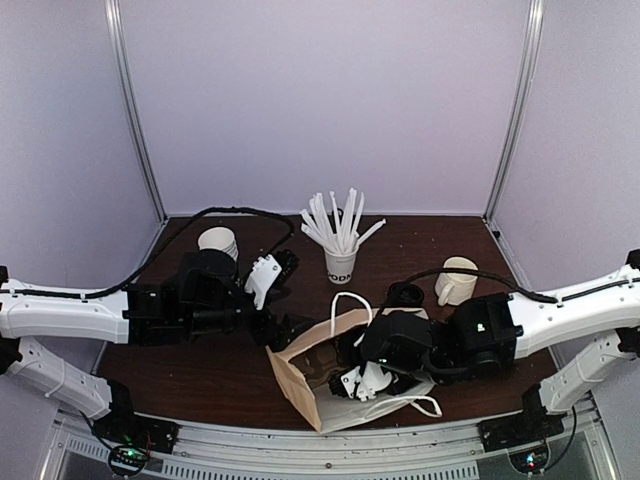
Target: Pack the takeout coffee
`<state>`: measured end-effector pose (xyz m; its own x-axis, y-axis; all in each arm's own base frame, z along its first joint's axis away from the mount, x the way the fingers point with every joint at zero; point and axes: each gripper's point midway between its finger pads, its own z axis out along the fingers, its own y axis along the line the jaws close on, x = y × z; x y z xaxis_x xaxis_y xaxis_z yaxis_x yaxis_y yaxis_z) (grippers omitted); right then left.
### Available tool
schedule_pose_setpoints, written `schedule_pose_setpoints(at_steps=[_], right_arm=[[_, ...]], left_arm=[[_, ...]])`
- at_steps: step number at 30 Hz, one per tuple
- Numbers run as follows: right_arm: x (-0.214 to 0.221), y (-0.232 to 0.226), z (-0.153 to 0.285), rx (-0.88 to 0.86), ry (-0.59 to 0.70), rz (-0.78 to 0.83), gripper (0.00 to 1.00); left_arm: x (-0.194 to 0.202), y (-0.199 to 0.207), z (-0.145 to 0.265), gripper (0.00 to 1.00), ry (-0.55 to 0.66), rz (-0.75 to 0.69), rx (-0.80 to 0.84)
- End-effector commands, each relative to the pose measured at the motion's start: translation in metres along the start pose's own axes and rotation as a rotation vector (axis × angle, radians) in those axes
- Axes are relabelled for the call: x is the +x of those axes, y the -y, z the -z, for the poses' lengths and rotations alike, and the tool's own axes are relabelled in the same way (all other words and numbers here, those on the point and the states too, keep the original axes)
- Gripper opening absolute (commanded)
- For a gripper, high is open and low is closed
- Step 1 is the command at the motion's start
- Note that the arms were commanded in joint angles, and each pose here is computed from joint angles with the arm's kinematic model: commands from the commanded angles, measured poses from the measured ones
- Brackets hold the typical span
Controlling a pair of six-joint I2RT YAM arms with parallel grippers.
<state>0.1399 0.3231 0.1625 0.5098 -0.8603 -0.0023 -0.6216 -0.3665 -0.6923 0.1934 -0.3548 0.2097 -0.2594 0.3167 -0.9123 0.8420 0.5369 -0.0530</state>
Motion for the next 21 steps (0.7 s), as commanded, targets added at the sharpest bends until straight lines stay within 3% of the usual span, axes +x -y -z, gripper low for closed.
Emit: schedule_pose_setpoints(at_steps=[1,12,21], right_arm=[[0.005,0.0,-0.009,-0.015,-0.028,-0.013,0.6],[0.006,0.006,-0.026,-0.116,-0.009,-0.076,0.61],[0.005,0.006,-0.037,-0.353,0.011,-0.152,0.61]], left_arm=[[-0.012,0.0,0.003,0.87,0.057,0.0,0.007],[-0.011,-0.023,0.024,0.88,0.095,0.058,-0.08],[-0.011,-0.04,0.057,0.89,0.137,0.066,-0.153]])
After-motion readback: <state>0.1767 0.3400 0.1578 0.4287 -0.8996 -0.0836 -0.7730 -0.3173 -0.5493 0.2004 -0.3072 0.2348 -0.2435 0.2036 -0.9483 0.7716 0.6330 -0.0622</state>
